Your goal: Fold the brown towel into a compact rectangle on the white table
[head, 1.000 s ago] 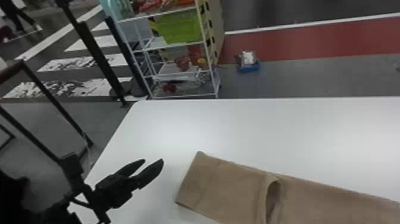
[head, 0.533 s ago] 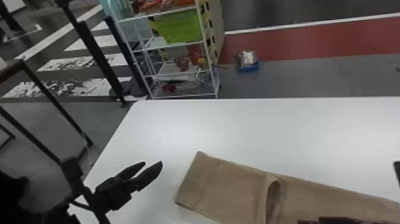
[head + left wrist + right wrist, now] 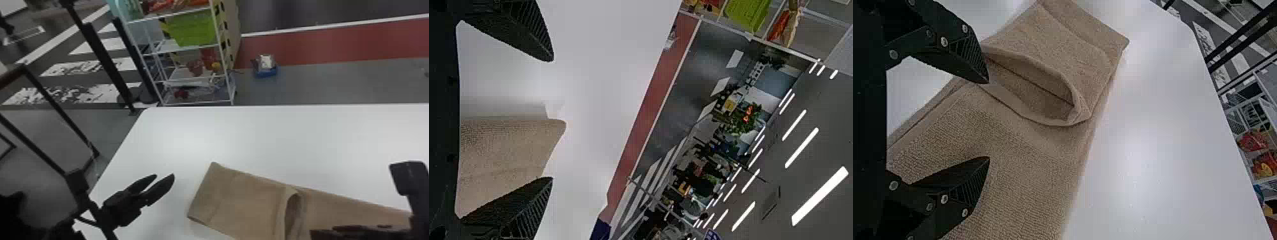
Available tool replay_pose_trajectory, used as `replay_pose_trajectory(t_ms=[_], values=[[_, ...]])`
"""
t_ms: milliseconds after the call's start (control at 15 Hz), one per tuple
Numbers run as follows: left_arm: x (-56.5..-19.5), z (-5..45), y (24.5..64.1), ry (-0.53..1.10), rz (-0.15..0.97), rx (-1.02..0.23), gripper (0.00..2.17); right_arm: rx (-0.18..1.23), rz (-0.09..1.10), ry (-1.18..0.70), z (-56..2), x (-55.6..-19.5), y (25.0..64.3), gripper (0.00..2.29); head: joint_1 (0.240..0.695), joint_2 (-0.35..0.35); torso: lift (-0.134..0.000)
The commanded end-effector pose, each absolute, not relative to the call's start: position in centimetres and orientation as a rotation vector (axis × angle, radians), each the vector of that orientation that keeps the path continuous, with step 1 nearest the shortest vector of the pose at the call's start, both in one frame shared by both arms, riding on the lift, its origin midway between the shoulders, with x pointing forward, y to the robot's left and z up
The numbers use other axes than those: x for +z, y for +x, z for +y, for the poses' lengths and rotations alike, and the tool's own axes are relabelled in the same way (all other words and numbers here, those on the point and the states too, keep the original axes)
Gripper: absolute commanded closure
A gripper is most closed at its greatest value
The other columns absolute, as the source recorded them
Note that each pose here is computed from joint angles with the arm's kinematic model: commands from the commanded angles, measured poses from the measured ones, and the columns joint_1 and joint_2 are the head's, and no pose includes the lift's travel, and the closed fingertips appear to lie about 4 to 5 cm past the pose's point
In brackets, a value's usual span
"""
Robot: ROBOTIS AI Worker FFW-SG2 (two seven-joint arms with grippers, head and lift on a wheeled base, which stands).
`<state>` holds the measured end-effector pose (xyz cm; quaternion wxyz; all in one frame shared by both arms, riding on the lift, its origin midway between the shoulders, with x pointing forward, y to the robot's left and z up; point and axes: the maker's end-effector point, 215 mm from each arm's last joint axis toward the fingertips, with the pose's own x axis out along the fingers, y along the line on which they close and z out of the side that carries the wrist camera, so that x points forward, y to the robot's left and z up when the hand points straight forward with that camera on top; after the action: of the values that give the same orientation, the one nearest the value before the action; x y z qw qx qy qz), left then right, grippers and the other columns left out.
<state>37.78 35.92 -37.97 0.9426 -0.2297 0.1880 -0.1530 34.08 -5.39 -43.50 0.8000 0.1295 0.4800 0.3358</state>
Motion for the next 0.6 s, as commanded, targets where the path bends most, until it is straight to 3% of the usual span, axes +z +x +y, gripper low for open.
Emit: replay_pose_trajectory(t_ms=[0,533], values=[[-38.2,36.1,37.9,-0.469,0.375,-0.308,0.02,0.728,1.051,0.282,-4.8,-43.9,34.2,0.40,0.695,0.350,-0.124],[-37.7,36.1,37.7,-0.466,0.369,-0.317,0.02,0.775,1.043,0.326,-3.5,-43.2,34.9,0.40,0.695,0.350,-0.124]])
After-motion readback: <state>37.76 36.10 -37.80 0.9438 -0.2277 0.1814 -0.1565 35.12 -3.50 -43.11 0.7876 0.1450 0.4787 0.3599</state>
